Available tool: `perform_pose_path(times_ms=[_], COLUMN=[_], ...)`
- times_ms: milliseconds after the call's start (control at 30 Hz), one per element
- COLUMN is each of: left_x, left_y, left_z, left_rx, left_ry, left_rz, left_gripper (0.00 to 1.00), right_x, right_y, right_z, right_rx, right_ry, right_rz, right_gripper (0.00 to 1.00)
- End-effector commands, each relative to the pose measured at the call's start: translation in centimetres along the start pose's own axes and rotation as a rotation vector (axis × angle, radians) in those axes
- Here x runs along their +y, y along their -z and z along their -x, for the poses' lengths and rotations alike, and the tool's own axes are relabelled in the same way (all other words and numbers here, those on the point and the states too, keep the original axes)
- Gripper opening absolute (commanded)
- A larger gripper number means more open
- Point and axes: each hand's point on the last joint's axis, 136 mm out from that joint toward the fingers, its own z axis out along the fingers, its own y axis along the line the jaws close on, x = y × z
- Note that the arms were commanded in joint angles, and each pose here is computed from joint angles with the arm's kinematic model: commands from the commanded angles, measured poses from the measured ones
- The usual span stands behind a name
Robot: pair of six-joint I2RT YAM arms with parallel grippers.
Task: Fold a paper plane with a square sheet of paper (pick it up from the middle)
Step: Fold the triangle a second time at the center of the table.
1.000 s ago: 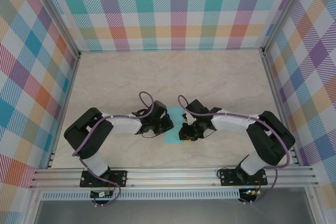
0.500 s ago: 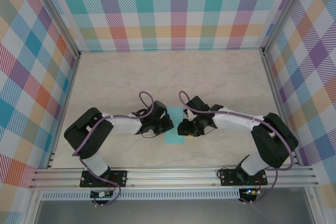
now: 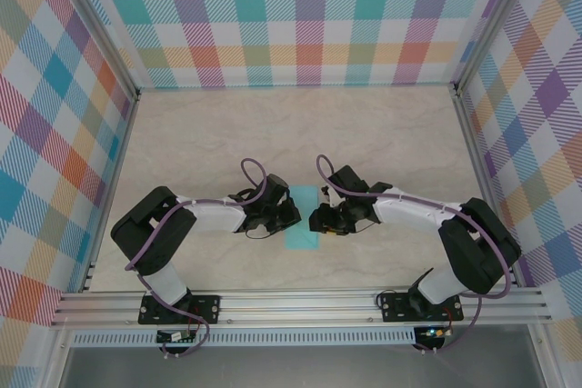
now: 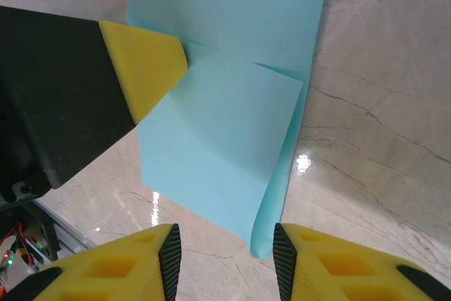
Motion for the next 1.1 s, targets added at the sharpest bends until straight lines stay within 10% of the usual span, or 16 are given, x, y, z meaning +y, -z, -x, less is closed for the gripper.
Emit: perform_pose_path(times_ms=[0,1067], left_x=[1.4,0.6], left_y=[-0.3,-0.2], left_z=[-1.1,-0.9], left_rx=[0.016,0.012], left_ry=[0.006,0.005], left_rz=[0.048,0.027], left_gripper=[0.07,0.07], right_x=[0.1,0.8], right_y=[0.2,-2.1], right_z=[0.2,2.4], right_rx=[-0.020,0.016], right_ry=[-0.006,-0.078], right_rz=[0.017,0.152], right_gripper=[0.44,0.35])
